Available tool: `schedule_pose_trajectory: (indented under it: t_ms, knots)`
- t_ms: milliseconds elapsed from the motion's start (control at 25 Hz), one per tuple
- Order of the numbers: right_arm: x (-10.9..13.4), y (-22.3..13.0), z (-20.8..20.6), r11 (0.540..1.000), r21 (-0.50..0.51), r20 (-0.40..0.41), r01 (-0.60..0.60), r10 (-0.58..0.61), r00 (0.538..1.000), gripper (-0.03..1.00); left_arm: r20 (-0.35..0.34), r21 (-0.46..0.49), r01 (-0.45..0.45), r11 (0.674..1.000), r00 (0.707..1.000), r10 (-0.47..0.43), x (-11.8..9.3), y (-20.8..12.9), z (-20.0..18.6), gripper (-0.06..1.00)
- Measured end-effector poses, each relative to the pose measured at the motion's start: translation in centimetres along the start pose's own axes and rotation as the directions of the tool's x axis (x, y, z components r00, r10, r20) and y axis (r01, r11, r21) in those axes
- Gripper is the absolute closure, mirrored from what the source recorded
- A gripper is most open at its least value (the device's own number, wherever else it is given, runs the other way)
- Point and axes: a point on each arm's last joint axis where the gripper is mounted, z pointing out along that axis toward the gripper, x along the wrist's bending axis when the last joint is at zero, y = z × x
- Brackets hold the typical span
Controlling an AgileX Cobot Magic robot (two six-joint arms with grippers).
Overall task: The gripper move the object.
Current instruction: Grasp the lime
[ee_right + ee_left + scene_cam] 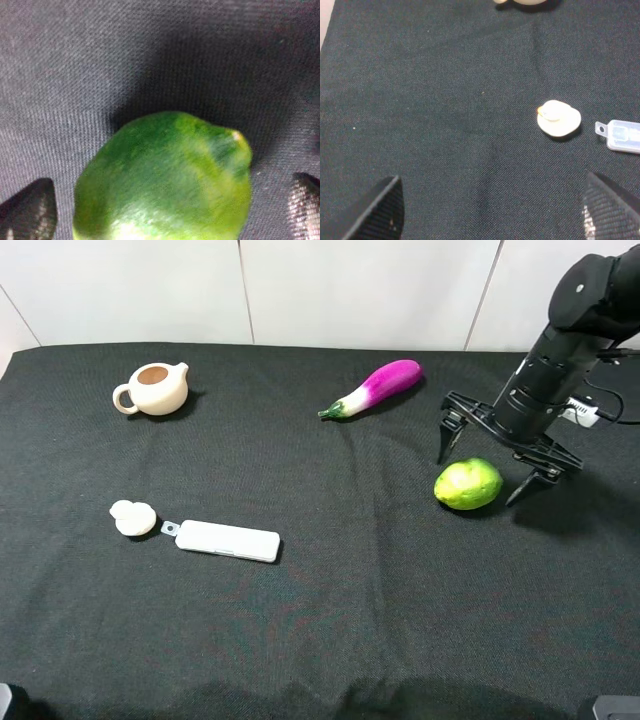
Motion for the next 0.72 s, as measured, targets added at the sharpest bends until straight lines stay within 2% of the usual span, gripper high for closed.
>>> schedule_pose_trajectory:
  t_ms: [720]
  knots:
    - [0.3,0.0,2.0,0.999,0.031,0.027,-0.014,0.013,1.000,0.27,-0.023,0.000,-0.009,1.000,1.000,0.009,0.2,0.0,0.0,0.18]
